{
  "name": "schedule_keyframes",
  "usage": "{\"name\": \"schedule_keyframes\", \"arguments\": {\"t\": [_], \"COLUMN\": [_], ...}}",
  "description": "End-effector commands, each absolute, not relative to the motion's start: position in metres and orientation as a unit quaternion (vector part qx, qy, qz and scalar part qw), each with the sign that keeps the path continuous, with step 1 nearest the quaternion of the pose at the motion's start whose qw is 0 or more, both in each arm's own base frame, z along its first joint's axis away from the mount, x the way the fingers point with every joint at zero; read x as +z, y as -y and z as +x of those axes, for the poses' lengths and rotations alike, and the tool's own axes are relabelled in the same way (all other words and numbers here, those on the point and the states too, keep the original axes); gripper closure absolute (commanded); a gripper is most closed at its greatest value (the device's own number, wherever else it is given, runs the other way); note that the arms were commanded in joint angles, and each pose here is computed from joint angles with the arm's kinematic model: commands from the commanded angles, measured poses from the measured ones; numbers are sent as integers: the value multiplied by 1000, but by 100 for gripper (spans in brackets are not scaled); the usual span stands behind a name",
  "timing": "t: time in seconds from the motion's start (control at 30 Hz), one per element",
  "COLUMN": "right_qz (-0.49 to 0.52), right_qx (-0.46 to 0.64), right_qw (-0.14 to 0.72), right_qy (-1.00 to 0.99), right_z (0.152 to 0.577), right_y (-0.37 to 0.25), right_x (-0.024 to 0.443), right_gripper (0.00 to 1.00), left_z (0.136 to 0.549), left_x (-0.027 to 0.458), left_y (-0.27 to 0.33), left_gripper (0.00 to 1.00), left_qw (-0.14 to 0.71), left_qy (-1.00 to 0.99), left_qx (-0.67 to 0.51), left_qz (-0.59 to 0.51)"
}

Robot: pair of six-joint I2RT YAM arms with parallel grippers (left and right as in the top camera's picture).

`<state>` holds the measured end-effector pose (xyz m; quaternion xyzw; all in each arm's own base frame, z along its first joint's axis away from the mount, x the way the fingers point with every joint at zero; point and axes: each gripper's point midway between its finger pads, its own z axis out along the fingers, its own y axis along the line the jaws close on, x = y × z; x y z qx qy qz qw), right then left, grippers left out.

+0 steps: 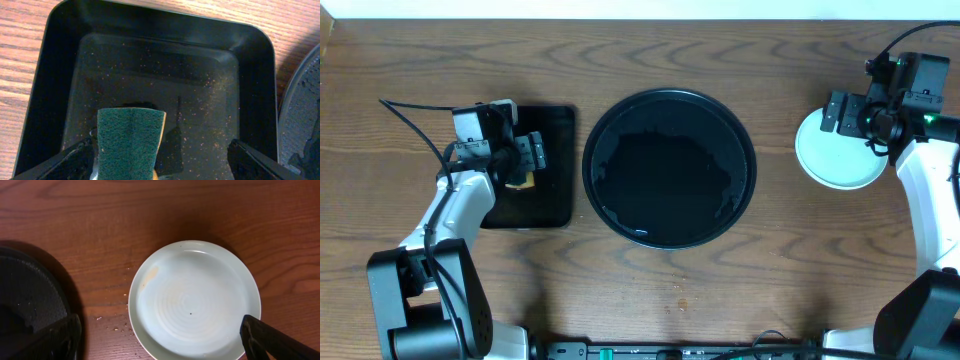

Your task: Clean dirty plates on tray and stack at the side

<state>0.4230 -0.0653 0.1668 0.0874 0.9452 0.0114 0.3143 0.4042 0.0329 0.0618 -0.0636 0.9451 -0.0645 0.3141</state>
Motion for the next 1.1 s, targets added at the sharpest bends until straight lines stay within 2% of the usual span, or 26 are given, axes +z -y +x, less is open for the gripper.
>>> {"name": "schedule_keyframes", "arguments": {"t": [0.0, 0.37, 0.43, 0.57, 0.7, 0.93, 1.07], "right_qz": [84, 84, 84, 80, 73, 54, 51], "right_qx": [16, 15, 13, 9, 2, -17, -39], "right_qw": [318, 316, 329, 376, 452, 615, 687], "right_qy": [-944, -945, -940, -923, -889, -787, -723], "right_z": [425, 424, 422, 406, 373, 279, 213], "right_y": [61, 62, 62, 58, 53, 33, 25], "right_x": [170, 170, 181, 227, 295, 417, 461], "right_gripper": [1, 1, 1, 1, 1, 1, 1], "left_z": [403, 403, 403, 403, 403, 403, 403], "left_x": [67, 67, 67, 67, 67, 67, 67], "left_y": [-33, -33, -33, -33, -33, -33, -33], "left_gripper": [15, 14, 14, 14, 14, 14, 14], "left_qw": [321, 321, 321, 321, 321, 321, 321], "left_qy": [-943, -943, -943, -943, -943, -943, -943], "left_qx": [-61, -61, -61, -61, -61, -61, -61], "left_qz": [-60, -60, -60, -60, -60, -60, -60]}}
